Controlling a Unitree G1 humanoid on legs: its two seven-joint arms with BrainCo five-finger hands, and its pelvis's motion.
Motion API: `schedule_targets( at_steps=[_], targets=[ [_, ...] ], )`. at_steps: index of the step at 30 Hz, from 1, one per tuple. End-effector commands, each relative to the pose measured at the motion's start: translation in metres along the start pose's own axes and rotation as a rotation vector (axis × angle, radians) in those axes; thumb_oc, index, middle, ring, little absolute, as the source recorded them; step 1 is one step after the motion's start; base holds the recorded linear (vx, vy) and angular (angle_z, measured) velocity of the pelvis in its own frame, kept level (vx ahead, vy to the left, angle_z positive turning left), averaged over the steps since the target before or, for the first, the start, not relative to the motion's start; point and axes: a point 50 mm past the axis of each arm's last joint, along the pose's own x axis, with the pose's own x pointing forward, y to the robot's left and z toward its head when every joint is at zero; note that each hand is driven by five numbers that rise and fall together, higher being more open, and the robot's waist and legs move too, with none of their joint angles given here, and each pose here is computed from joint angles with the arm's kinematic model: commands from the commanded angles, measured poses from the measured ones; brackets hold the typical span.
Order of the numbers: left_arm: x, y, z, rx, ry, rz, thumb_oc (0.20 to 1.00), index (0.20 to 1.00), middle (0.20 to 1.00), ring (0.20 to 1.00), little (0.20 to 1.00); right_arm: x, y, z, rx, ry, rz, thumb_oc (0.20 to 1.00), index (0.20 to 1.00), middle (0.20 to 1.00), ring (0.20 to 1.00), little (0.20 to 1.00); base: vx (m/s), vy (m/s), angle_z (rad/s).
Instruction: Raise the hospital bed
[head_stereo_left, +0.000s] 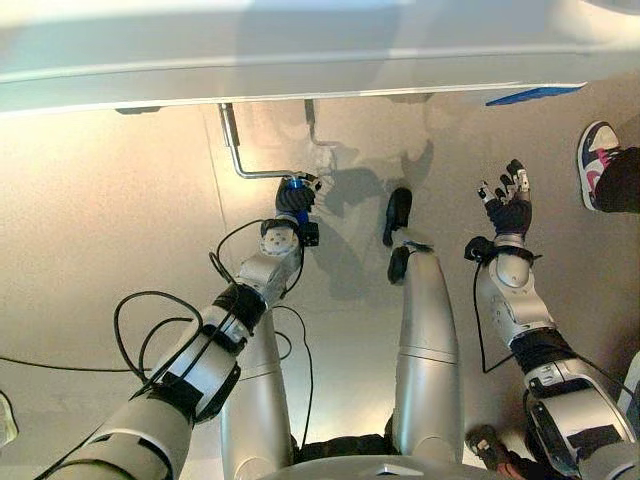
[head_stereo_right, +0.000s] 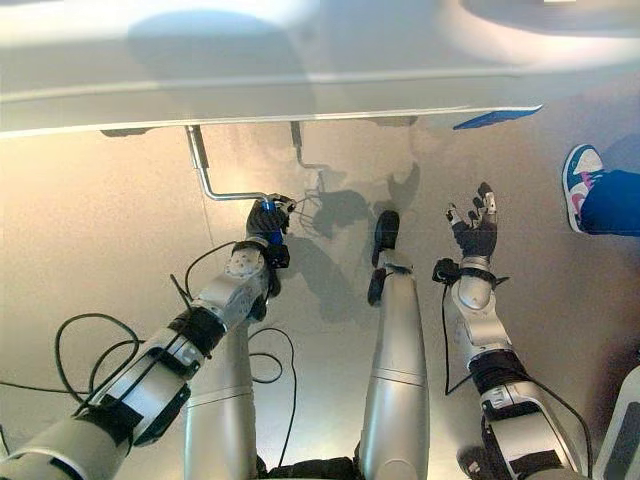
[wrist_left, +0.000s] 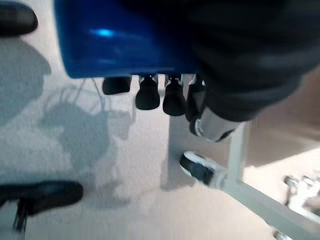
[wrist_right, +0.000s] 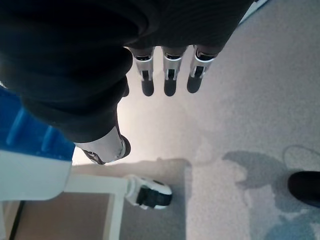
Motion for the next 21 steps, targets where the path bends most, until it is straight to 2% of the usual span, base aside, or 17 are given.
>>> schedule_targets(
  at_steps=[1, 2, 3, 4, 7, 8, 10, 12, 14, 17, 21],
  targets=[
    [-0.041, -0.129, 0.047, -0.231, -0.18, -0.575, 0.2, 0.2, 0.2, 0.2, 0.2, 0.004, -0.023, 0.016, -0.015, -0.082, -0.067, 1.0, 1.0, 1.0, 1.0, 1.0, 0.0, 0.0, 0.0],
    [-0.05, -0.128, 0.054, -0.325, -0.181, -0.634, 0.2, 0.2, 0.2, 0.2, 0.2, 0.002, -0.025, 0.014, -0.021, -0.076, -0.072, 1.0, 1.0, 1.0, 1.0, 1.0, 0.0, 0.0, 0.0],
    [-0.05, -0.127, 0.054, -0.325, -0.179, -0.635, 0.2, 0.2, 0.2, 0.2, 0.2, 0.002, -0.025, 0.014, -0.02, -0.076, -0.072, 1.0, 1.0, 1.0, 1.0, 1.0, 0.0, 0.0, 0.0],
    [-0.059, -0.121, 0.065, -0.439, -0.19, -0.692, 0.2, 0.2, 0.2, 0.2, 0.2, 0.0, -0.029, 0.012, -0.027, -0.069, -0.085, 1.0, 1.0, 1.0, 1.0, 1.0, 0.0, 0.0, 0.0],
    [-0.066, -0.11, 0.07, -0.505, -0.197, -0.717, 0.2, 0.2, 0.2, 0.2, 0.2, -0.002, -0.031, 0.009, -0.037, -0.06, -0.085, 1.0, 1.0, 1.0, 1.0, 1.0, 0.0, 0.0, 0.0],
    [-0.072, -0.096, 0.079, -0.572, -0.224, -0.745, 0.2, 0.2, 0.2, 0.2, 0.2, -0.004, -0.034, 0.006, -0.049, -0.053, -0.083, 1.0, 1.0, 1.0, 1.0, 1.0, 0.0, 0.0, 0.0],
    [-0.073, -0.095, 0.079, -0.572, -0.223, -0.744, 0.2, 0.2, 0.2, 0.2, 0.2, -0.005, -0.034, 0.006, -0.048, -0.052, -0.081, 1.0, 1.0, 1.0, 1.0, 1.0, 0.0, 0.0, 0.0],
    [-0.081, -0.064, 0.087, -0.656, -0.276, -0.73, 0.2, 0.2, 0.2, 0.2, 0.2, -0.01, -0.039, -0.002, -0.067, -0.024, -0.072, 1.0, 1.0, 1.0, 1.0, 1.0, -0.01, 0.016, 0.04],
    [-0.081, -0.063, 0.087, -0.656, -0.275, -0.729, 0.2, 0.2, 0.2, 0.2, 0.2, -0.01, -0.038, -0.002, -0.066, -0.023, -0.07, 1.0, 1.0, 1.0, 1.0, 1.0, 0.0, 0.0, 0.0],
    [-0.088, -0.026, 0.092, -0.697, -0.35, -0.66, 0.2, 0.2, 0.2, 0.2, 0.2, -0.015, -0.049, -0.011, -0.081, 0.01, -0.069, 1.0, 1.0, 1.0, 1.0, 1.0, 0.0, 0.0, 0.0],
    [-0.097, -0.002, 0.093, -0.749, -0.401, -0.61, 0.2, 0.2, 0.2, 0.2, 0.2, -0.019, -0.054, -0.016, -0.088, 0.027, -0.064, 1.0, 1.0, 1.0, 1.0, 1.0, 0.0, 0.006, 0.03]
  ],
)
